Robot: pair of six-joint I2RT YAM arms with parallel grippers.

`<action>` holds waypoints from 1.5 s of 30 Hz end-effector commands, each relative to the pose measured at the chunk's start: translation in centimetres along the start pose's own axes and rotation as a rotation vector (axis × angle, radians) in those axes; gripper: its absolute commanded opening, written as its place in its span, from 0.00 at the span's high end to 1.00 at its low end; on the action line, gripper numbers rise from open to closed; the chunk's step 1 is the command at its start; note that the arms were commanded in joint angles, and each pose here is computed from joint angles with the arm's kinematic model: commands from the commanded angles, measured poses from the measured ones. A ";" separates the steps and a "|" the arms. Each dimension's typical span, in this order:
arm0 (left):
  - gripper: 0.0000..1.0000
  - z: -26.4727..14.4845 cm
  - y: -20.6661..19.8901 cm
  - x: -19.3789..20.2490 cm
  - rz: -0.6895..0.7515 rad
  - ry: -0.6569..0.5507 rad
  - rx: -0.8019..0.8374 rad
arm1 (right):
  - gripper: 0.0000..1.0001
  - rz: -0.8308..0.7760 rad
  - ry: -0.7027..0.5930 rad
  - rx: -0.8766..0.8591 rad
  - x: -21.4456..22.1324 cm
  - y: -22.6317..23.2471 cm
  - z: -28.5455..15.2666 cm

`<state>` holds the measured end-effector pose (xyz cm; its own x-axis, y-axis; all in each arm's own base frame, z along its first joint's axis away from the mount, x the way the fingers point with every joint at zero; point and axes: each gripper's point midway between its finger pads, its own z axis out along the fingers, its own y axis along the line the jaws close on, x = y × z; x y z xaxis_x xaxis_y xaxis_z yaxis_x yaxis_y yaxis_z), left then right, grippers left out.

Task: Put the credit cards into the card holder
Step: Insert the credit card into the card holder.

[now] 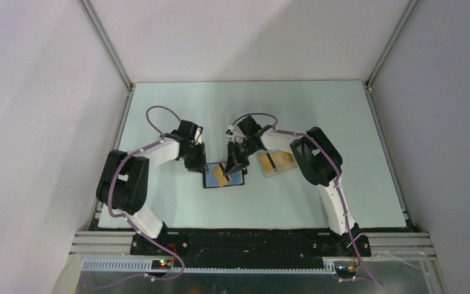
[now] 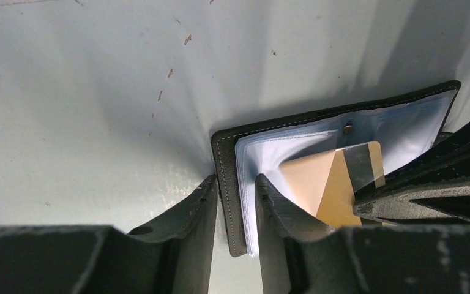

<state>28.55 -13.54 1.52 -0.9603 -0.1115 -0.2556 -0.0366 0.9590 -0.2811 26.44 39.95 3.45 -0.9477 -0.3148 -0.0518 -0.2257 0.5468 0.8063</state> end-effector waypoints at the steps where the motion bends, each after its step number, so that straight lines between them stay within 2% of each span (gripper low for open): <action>1: 0.65 0.9 2.1 2.3 0.027 0.075 -0.073 | 1.00 -0.043 -0.101 0.029 -2.8 0.7 -0.6; 4: 0.67 1.0 2.5 2.4 0.030 0.077 -0.087 | 1.00 -0.048 -0.121 0.041 -3.5 0.7 -0.7; 7: 0.73 1.2 2.7 2.6 0.035 0.086 -0.094 | 1.00 -0.068 -0.143 0.073 -3.9 0.7 -1.1; 11: 0.76 1.5 2.6 2.9 0.043 0.099 -0.096 | 1.00 -0.087 -0.172 0.091 -4.2 0.9 -1.6; 19: 0.75 1.4 2.0 2.8 0.041 0.098 -0.073 | 1.00 -0.047 -0.197 0.065 -4.1 0.9 -0.8; 25: 0.70 0.6 2.7 2.7 0.050 0.070 -0.107 | 1.00 -0.009 -0.241 0.075 -4.1 1.1 -0.9; 30: 0.69 0.4 3.0 2.8 0.055 0.065 -0.123 | 1.00 0.001 -0.300 0.102 -4.3 1.0 -1.4; 45: 0.70 0.2 2.8 1.9 0.071 0.058 -0.132 | 1.00 0.063 -0.311 0.050 -3.6 1.0 -0.7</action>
<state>28.50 -13.16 1.41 -0.9578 -0.0844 -0.2749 -0.0133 0.9679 -0.2509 27.98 40.42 3.58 -0.9872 -0.1132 -0.1122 -0.1583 0.6130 0.7741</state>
